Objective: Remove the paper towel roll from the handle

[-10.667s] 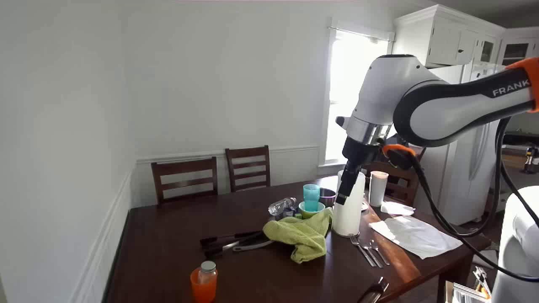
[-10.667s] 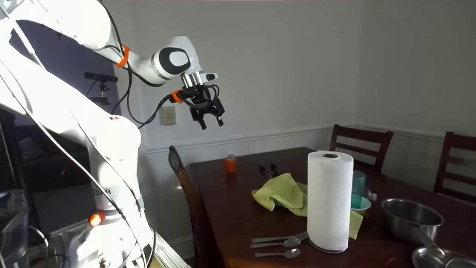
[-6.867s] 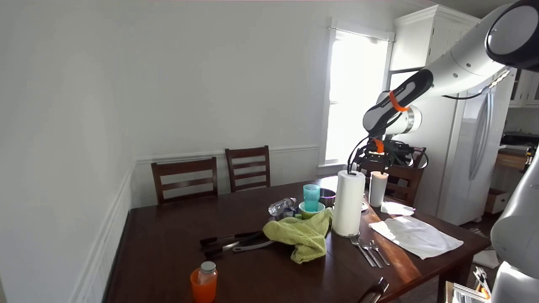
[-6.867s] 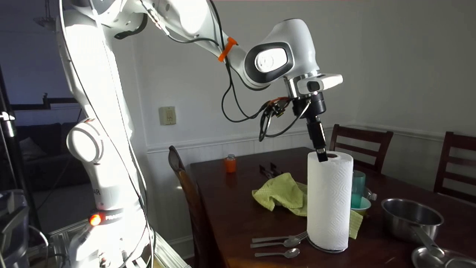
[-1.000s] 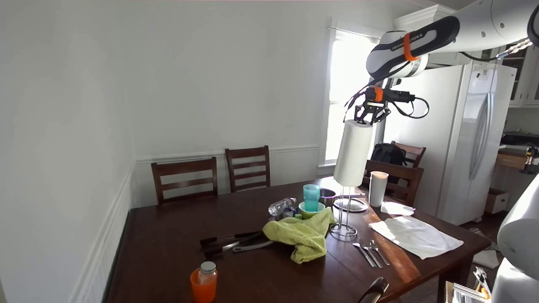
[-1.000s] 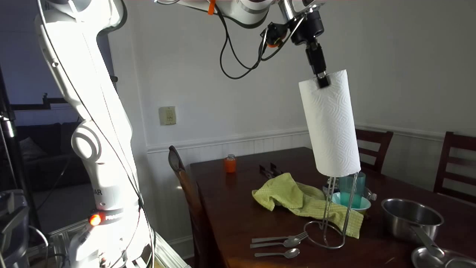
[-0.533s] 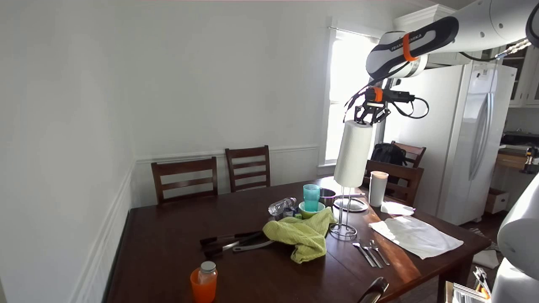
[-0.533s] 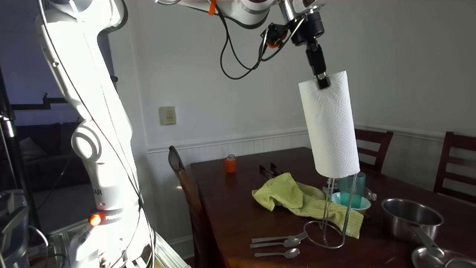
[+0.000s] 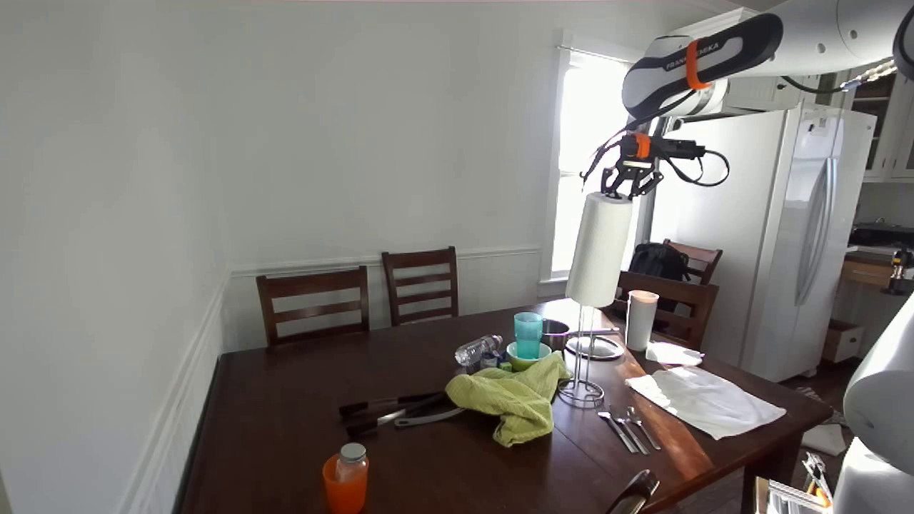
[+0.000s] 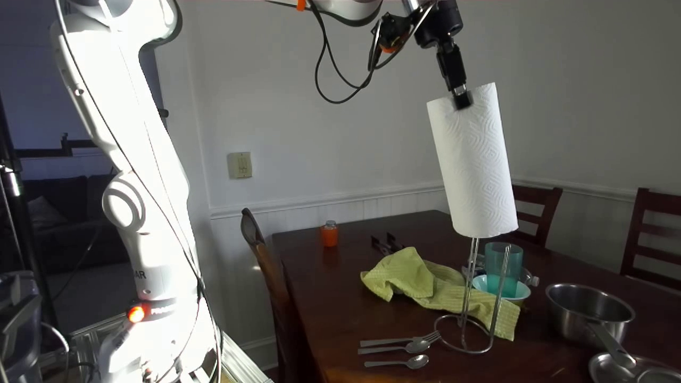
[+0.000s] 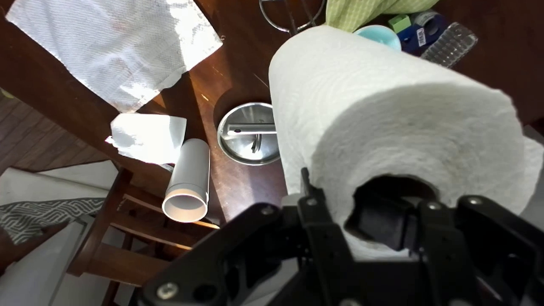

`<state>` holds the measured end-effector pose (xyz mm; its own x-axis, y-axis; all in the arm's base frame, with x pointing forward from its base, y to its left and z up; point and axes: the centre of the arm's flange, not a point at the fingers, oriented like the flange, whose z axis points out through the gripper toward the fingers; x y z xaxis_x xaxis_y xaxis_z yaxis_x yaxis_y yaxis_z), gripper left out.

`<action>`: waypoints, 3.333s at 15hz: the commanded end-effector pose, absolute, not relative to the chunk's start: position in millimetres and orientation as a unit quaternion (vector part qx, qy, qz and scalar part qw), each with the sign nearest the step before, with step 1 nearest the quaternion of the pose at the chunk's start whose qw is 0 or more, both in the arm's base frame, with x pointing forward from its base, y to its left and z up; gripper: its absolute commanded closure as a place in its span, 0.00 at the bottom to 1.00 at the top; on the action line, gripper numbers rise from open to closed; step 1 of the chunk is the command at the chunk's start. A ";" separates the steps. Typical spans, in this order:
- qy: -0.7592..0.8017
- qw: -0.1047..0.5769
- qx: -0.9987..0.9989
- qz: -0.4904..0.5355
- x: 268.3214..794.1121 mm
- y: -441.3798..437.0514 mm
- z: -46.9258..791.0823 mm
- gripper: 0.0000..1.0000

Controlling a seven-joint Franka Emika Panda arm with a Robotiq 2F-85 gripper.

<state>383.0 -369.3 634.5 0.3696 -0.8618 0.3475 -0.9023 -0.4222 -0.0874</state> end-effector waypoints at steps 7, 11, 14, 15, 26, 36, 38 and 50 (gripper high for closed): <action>-0.531 0.038 0.829 0.172 391.1 -352.2 683.6 0.95; -0.522 0.008 0.843 0.132 388.8 -326.6 692.4 0.95; -0.504 -0.005 0.856 0.114 389.1 -311.1 686.9 0.95; -0.494 -0.010 0.863 0.108 390.5 -305.6 678.0 0.95; -0.330 -0.010 0.941 0.070 401.2 -275.4 547.0 0.95; -0.317 -0.004 0.948 0.027 415.3 -271.8 501.7 0.95; -0.316 -0.003 0.949 0.016 410.9 -269.4 481.3 0.95; -0.307 0.016 0.950 0.043 389.5 -259.7 407.3 0.95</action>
